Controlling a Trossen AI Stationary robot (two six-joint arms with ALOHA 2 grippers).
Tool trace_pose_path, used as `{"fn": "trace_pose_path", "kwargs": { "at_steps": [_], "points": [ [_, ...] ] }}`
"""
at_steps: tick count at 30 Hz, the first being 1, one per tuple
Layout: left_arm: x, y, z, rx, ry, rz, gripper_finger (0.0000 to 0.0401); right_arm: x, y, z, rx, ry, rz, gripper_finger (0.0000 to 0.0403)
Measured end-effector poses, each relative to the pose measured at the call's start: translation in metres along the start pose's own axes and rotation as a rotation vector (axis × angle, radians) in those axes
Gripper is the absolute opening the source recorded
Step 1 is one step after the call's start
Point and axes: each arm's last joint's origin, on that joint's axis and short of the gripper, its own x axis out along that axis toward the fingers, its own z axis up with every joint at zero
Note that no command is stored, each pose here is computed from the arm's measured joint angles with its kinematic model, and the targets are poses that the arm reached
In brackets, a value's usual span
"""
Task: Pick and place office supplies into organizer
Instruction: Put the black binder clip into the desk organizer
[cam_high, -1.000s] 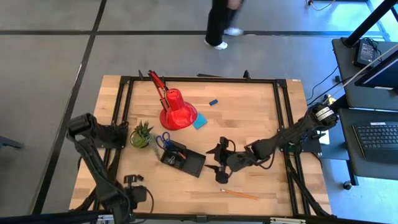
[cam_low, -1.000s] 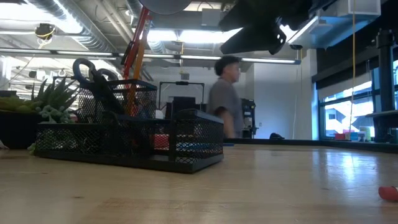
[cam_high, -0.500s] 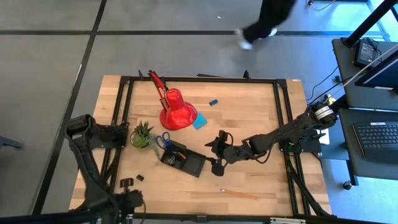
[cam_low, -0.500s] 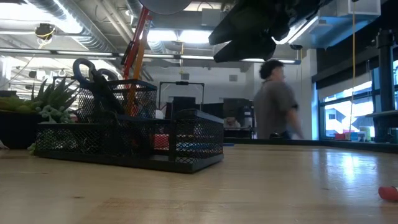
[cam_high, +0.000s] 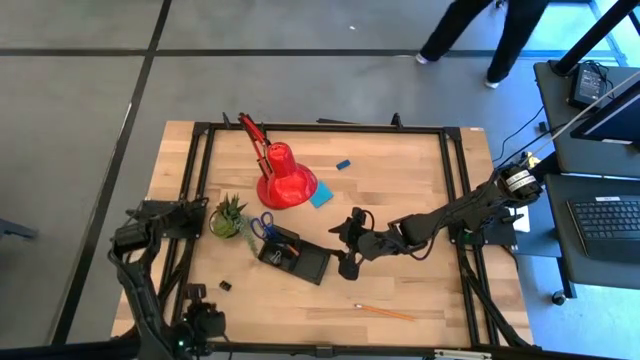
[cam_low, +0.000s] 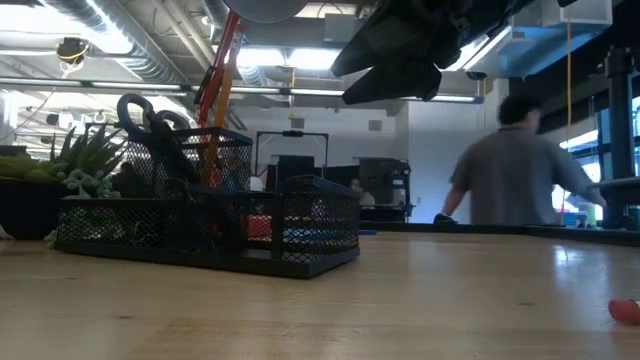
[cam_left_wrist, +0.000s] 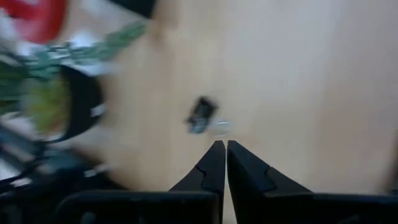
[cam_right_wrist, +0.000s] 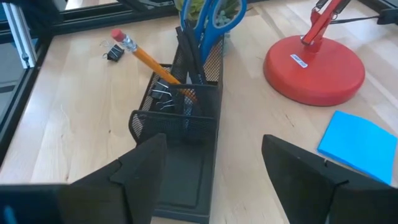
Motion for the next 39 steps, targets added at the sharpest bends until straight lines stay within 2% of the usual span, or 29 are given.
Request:
{"fn": "trace_pose_path", "kwargs": {
  "at_steps": [3, 10, 14, 18, 22, 25, 35, 39],
  "points": [
    [0.002, 0.004, -0.002, 0.003, 0.003, 0.053, 0.0014, 0.0, 0.0, 0.0, 0.0, 0.0, 0.001, 0.0267],
    [0.003, 0.005, -0.001, -0.011, -0.021, 0.044, 0.0025, 0.0, 0.0, 0.0, -0.005, 0.001, 0.002, 0.0267],
    [0.004, 0.0, -0.001, 0.048, -0.032, 0.006, 0.0062, 0.0, 0.0, 0.0, -0.008, 0.001, 0.002, 0.0267],
    [0.004, 0.001, 0.002, 0.106, -0.073, 0.02, 0.0106, 0.0, 0.0, 0.0, -0.035, 0.001, 0.002, 0.0267],
    [0.006, 0.003, 0.003, 0.083, -0.085, 0.053, 0.013, 0.0, 0.0, 0.0, -0.053, 0.001, 0.001, 0.0267],
    [0.012, 0.004, 0.0, 0.035, -0.076, 0.073, 0.0134, 0.0, 0.0, 0.0, -0.053, 0.001, 0.001, 0.0267],
    [0.044, 0.004, -0.019, 0.082, -0.083, 0.134, 0.0134, 0.0, 0.0, 0.0, -0.053, 0.001, 0.001, 0.0267],
    [0.049, 0.002, -0.018, 0.082, -0.152, 0.127, 0.013, 0.0, 0.0, 0.0, -0.053, 0.001, 0.001, 0.0267]
  ]
}}
